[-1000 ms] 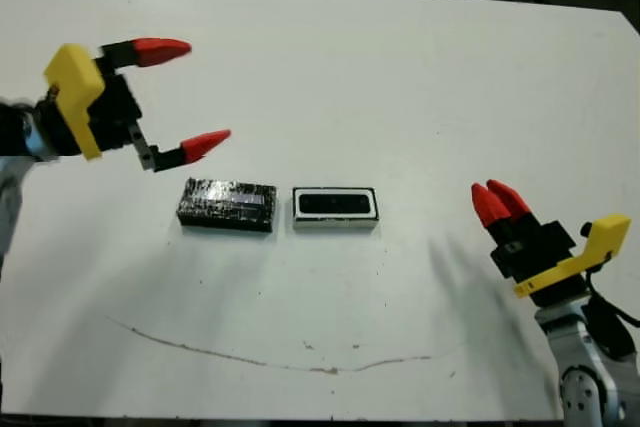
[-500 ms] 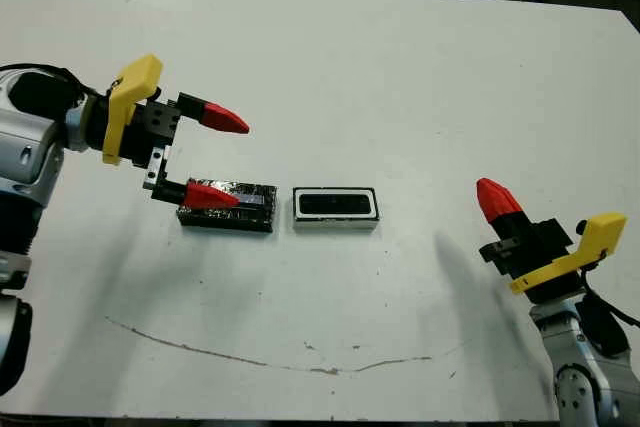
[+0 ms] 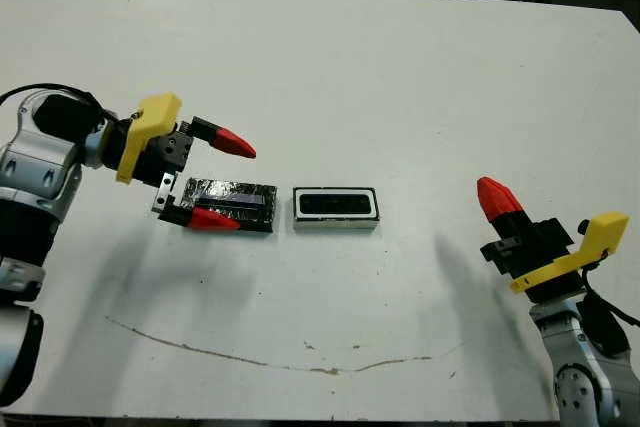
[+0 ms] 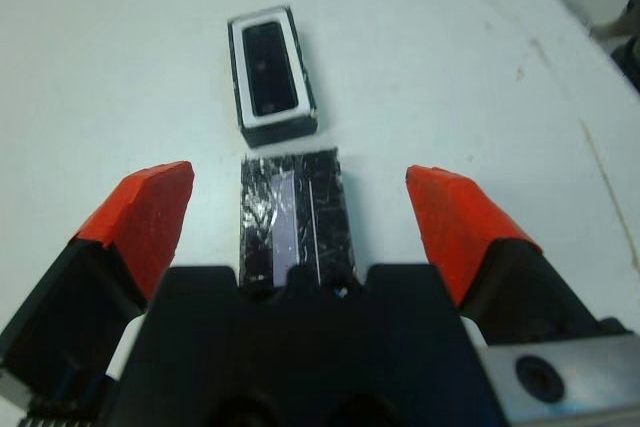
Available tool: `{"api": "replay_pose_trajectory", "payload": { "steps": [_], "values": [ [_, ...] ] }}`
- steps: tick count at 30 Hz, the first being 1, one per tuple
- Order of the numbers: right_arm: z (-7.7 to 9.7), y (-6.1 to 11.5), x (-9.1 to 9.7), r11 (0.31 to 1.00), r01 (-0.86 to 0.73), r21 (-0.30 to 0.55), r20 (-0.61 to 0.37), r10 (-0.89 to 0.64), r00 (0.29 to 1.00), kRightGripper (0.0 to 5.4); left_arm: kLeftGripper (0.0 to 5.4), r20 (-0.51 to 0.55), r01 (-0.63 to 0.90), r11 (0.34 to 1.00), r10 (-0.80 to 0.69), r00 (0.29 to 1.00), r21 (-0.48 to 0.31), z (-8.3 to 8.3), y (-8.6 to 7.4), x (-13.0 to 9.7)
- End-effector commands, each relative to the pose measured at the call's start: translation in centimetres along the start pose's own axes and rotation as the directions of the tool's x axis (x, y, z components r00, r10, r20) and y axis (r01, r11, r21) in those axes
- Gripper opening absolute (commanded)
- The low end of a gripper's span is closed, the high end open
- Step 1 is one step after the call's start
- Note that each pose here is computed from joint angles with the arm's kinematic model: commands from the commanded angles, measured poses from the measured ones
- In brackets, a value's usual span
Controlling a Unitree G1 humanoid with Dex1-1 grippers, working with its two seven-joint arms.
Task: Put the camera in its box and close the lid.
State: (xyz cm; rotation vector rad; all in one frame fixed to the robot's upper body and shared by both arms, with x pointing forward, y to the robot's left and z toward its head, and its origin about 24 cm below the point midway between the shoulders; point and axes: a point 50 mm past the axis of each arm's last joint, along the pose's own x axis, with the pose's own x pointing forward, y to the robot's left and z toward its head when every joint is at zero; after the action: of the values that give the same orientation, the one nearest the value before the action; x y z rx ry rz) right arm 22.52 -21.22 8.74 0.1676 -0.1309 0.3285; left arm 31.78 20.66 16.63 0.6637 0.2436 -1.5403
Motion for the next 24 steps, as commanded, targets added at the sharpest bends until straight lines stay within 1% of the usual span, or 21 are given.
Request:
{"api": "replay_pose_trajectory", "payload": {
  "steps": [1, 3, 10, 14, 20, 24],
  "values": [
    [-0.1, -0.3, -0.3, 1.000, 0.008, -0.013, -0.015, -0.008, 1.000, 0.01, 5.40, -0.051, 0.010, 1.000, -0.011, 0.999, -0.013, -0.8, -0.1, 0.4],
    [-0.2, -0.3, -0.4, 1.000, 0.006, -0.007, -0.017, -0.006, 1.000, 0.01, 5.40, -0.067, 0.008, 1.000, -0.009, 0.998, -0.010, -1.0, 0.0, 0.4],
    [-0.3, -0.4, -0.4, 1.000, -0.006, -0.018, -0.018, 0.006, 1.000, 0.01, 5.40, -0.100, -0.006, 0.999, 0.001, 0.995, -0.053, -1.7, 0.2, 0.4],
    [-0.3, -0.4, -0.4, 1.000, -0.010, -0.007, -0.020, 0.010, 1.000, 0.01, 5.40, -0.130, -0.026, 0.998, 0.019, 0.991, -0.058, -2.2, 0.2, 0.2],
    [-0.3, -0.4, -0.5, 1.000, -0.011, -0.023, -0.027, 0.010, 1.000, 0.01, 5.40, -0.129, -0.044, 0.997, 0.035, 0.991, -0.066, -3.1, 0.1, -0.1],
    [-0.3, -0.4, -0.4, 1.000, -0.019, -0.010, -0.025, 0.019, 1.000, 0.01, 5.40, -0.137, -0.056, 0.995, 0.044, 0.990, -0.084, -3.4, -0.1, -0.4]
  ]
}}
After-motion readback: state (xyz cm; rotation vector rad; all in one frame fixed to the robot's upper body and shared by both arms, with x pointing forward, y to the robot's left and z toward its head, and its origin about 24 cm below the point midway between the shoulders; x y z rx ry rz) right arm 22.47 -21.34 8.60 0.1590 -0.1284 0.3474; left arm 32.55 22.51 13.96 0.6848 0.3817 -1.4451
